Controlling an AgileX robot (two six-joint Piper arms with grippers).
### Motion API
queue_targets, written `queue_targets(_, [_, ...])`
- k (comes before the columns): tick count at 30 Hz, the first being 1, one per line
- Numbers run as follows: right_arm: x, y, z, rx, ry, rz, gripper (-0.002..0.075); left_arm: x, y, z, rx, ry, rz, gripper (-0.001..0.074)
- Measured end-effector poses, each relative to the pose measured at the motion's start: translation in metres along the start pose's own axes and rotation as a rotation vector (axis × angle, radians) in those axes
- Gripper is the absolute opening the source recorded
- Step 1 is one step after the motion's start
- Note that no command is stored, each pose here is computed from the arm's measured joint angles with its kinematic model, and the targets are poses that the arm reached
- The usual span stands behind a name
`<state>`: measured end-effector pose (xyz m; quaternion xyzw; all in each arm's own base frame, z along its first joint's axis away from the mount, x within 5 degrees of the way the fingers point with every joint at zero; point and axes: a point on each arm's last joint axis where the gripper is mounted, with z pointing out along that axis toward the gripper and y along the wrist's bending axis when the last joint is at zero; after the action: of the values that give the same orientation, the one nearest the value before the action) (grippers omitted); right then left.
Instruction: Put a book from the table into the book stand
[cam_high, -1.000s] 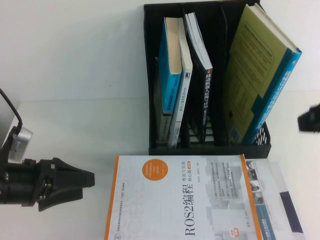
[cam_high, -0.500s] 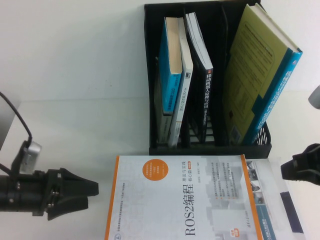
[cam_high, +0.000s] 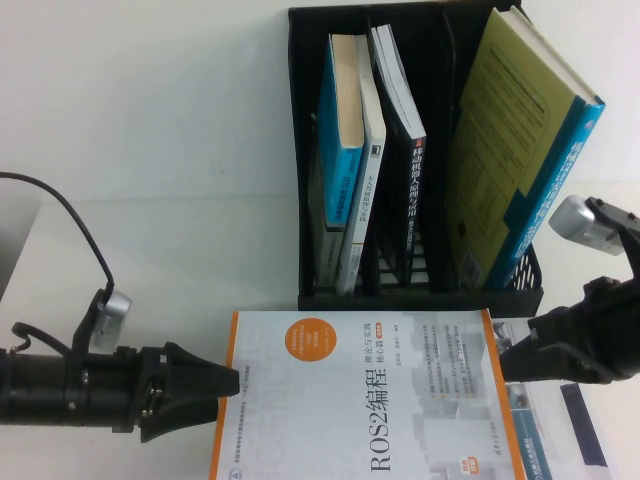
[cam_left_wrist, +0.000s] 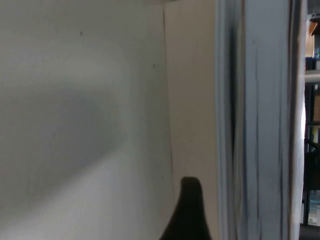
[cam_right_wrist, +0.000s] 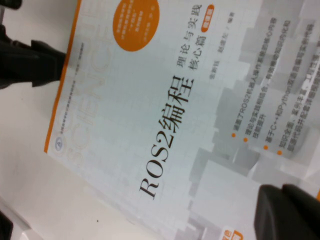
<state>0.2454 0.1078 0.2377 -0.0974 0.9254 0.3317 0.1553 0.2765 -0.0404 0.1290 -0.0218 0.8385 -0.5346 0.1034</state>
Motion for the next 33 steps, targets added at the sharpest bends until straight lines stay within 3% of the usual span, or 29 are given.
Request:
queue_targets(12, [0.000, -0.003, 0.006, -0.008, 0.018, 0.006, -0.0002, -0.002, -0.003, 0.003, 0.015, -0.018, 0.006, 0.0542])
queue_targets(24, [0.001, -0.002, 0.006, -0.021, 0.035, -0.007, -0.0002, -0.014, -0.028, 0.029, 0.022, 0.084, 0.105, 0.0519])
queue_targets(27, [0.001, -0.002, 0.006, -0.026, 0.039, -0.012, -0.0002, -0.017, -0.028, 0.029, 0.008, 0.095, 0.106, 0.0409])
queue_targets(31, [0.002, -0.002, 0.006, -0.027, 0.043, -0.012, -0.0002, -0.018, -0.028, 0.029, -0.016, 0.125, 0.112, 0.0125])
queue_targets(33, [0.001, -0.001, 0.006, -0.031, 0.041, -0.010, -0.0002, -0.017, -0.028, 0.029, -0.025, 0.153, 0.105, 0.0104])
